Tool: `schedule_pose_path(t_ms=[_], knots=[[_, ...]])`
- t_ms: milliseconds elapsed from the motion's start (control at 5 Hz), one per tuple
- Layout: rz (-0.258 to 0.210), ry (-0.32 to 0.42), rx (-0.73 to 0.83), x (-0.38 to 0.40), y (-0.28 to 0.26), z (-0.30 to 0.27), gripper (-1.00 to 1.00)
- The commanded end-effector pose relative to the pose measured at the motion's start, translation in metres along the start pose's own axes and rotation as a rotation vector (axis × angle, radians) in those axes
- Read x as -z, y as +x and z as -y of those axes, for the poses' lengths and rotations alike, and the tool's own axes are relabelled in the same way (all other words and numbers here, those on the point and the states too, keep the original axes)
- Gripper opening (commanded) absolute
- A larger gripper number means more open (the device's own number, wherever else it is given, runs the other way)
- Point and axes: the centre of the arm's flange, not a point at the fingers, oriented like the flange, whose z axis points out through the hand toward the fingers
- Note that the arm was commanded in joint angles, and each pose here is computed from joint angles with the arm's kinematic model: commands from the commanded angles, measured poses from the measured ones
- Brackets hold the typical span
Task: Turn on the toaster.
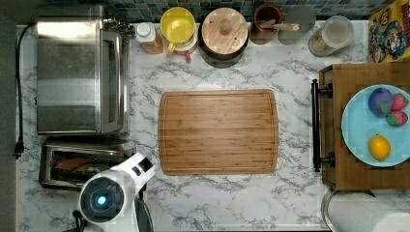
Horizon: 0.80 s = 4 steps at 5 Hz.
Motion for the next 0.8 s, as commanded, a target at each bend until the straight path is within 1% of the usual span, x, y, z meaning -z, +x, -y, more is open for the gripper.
schedule_pose_path(t_ms=[200, 400, 600, 800], knots=[[-0.114, -0.003, -0.023, -0.003, 0.009, 0.006, -1.00], [-0.100, 0.001, -0.095, -0.002, 0.024, -0.012, -1.00], [-0.114, 0.031, -0.121, 0.001, 0.035, -0.024, -1.00], [-0.098, 0.030, -0.063, -0.005, 0.039, -0.015, -1.00]])
